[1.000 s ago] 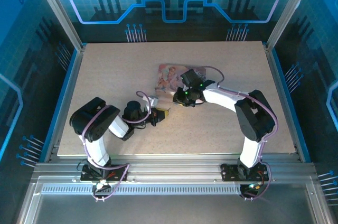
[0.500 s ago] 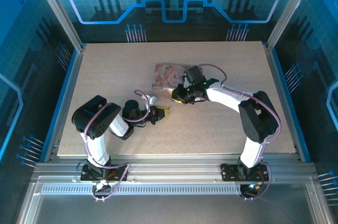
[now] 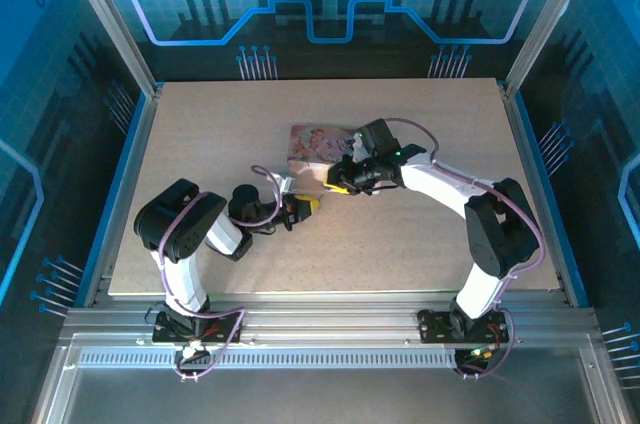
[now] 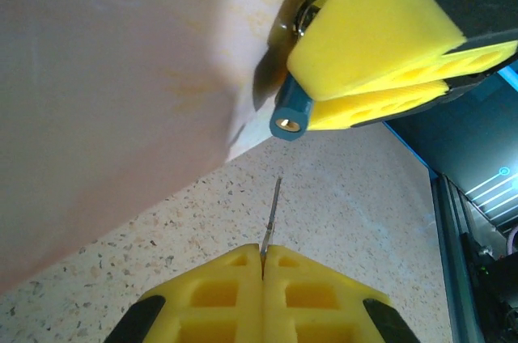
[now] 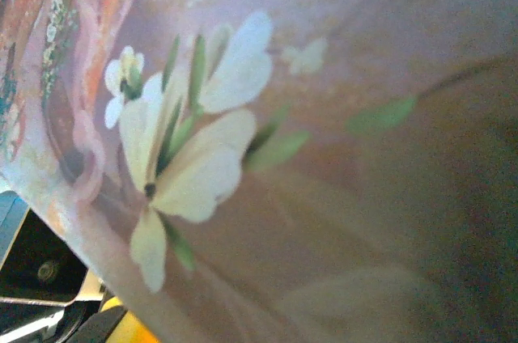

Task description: Unlock the padlock with the key

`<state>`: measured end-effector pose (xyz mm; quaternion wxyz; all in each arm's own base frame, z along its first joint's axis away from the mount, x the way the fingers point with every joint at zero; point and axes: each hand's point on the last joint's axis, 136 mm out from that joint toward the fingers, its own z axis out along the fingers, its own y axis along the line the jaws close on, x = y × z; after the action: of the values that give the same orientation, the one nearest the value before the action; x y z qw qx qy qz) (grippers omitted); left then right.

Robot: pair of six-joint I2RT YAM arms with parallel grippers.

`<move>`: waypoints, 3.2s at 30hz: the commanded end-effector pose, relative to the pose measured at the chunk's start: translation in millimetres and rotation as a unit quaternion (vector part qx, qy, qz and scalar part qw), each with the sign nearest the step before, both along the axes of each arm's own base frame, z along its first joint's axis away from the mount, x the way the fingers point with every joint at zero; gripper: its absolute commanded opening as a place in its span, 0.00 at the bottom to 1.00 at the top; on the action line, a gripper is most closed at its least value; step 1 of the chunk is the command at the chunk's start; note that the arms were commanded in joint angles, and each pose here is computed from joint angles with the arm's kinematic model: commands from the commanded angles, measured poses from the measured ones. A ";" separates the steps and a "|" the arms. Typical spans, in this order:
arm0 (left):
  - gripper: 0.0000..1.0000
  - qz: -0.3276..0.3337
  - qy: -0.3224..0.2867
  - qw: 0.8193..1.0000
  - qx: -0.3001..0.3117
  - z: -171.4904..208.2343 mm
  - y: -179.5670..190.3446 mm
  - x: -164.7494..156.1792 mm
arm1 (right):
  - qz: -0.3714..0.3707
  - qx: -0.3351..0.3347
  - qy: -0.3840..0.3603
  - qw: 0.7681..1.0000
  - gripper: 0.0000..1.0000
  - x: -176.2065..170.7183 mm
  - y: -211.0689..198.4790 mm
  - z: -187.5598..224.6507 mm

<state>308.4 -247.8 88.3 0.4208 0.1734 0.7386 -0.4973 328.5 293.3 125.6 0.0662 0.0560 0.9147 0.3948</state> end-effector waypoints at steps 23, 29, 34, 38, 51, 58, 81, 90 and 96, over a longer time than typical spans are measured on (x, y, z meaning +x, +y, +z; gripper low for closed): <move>0.00 -0.015 -0.070 0.997 -0.033 47.3 -7.4 14.3 | 0.031 0.058 -0.011 0.998 0.05 -4.0 11.2 36.8; 0.00 0.002 -0.071 0.997 -0.032 47.0 -5.8 20.2 | 0.037 0.056 -0.004 0.998 0.05 -5.8 14.8 31.5; 0.00 0.023 -0.080 0.996 -0.020 44.8 -6.6 21.6 | 0.039 0.047 0.005 0.998 0.05 -7.4 15.9 23.8; 0.00 0.030 -0.088 0.996 -0.011 42.2 -11.3 17.4 | 0.033 0.032 0.006 0.999 0.05 -7.0 13.9 17.2; 0.00 0.043 -0.093 0.995 0.008 36.2 -14.9 16.4 | 0.062 0.013 0.032 0.997 0.04 -14.3 19.4 -10.9; 0.00 0.020 -0.096 0.995 0.005 38.6 -17.6 10.9 | 0.088 0.015 0.047 0.995 0.04 -20.0 20.6 -17.3; 0.00 -0.020 -0.090 0.996 -0.016 43.4 -21.0 -2.3 | 0.091 0.065 0.053 0.992 0.04 -10.4 8.3 5.1; 0.00 -0.030 -0.075 0.996 -0.037 52.2 -24.3 1.3 | 0.101 0.056 0.053 0.992 0.04 -13.4 6.9 2.0; 0.00 -0.010 -0.070 0.997 -0.035 53.1 -20.9 9.2 | 0.109 0.040 0.051 0.992 0.04 -16.7 2.8 -3.1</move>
<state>313.6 -260.5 101.5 0.4339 0.1749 0.7340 -0.4924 327.2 291.4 121.5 0.0159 -0.0116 0.9072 0.4203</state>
